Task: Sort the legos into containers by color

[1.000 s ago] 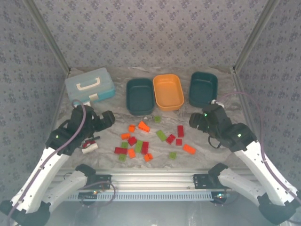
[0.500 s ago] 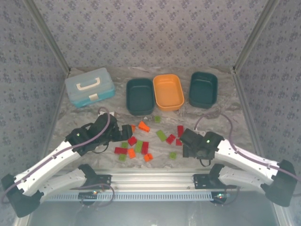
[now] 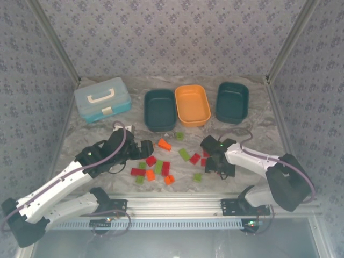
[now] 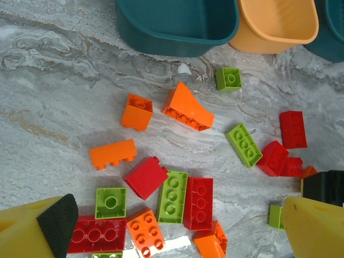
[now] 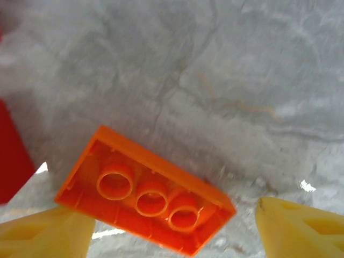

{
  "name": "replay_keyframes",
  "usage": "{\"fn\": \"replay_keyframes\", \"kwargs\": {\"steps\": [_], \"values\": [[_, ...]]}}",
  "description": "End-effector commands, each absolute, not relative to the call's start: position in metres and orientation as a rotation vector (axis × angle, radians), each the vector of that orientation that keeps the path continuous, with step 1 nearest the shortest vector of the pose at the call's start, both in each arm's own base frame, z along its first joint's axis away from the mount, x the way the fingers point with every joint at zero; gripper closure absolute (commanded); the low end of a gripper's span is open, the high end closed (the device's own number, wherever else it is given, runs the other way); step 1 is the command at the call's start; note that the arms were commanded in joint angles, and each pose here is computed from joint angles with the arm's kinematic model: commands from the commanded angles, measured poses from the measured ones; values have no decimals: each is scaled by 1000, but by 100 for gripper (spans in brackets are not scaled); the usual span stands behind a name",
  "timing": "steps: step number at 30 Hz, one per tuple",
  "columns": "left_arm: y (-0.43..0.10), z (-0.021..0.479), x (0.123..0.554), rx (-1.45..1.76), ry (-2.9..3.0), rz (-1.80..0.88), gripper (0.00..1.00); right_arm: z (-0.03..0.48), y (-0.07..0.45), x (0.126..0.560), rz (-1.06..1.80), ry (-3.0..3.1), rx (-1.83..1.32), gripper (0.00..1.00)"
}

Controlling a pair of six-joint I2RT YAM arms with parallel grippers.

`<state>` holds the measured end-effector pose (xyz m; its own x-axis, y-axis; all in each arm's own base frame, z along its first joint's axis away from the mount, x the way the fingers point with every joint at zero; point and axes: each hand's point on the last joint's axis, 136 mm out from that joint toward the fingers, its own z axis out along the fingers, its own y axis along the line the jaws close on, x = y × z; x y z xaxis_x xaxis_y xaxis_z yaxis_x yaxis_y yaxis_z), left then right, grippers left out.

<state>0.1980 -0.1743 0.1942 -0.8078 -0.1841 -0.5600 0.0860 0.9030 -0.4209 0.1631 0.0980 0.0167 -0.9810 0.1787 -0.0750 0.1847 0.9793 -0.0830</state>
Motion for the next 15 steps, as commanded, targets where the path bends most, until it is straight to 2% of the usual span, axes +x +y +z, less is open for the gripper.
{"fn": "replay_keyframes", "kwargs": {"steps": [1,7,10,15], "values": [[-179,224,201,-74,2368,-648,1,18,92,174,-118,3060,279,24],[-179,226,202,-72,2365,-648,1,24,79,195,-69,3016,380,31],[-179,224,201,-85,2371,-654,1,22,81,196,-38,3026,383,38],[-181,219,198,-82,2381,-673,1,13,80,190,-4,3023,420,44]]}}
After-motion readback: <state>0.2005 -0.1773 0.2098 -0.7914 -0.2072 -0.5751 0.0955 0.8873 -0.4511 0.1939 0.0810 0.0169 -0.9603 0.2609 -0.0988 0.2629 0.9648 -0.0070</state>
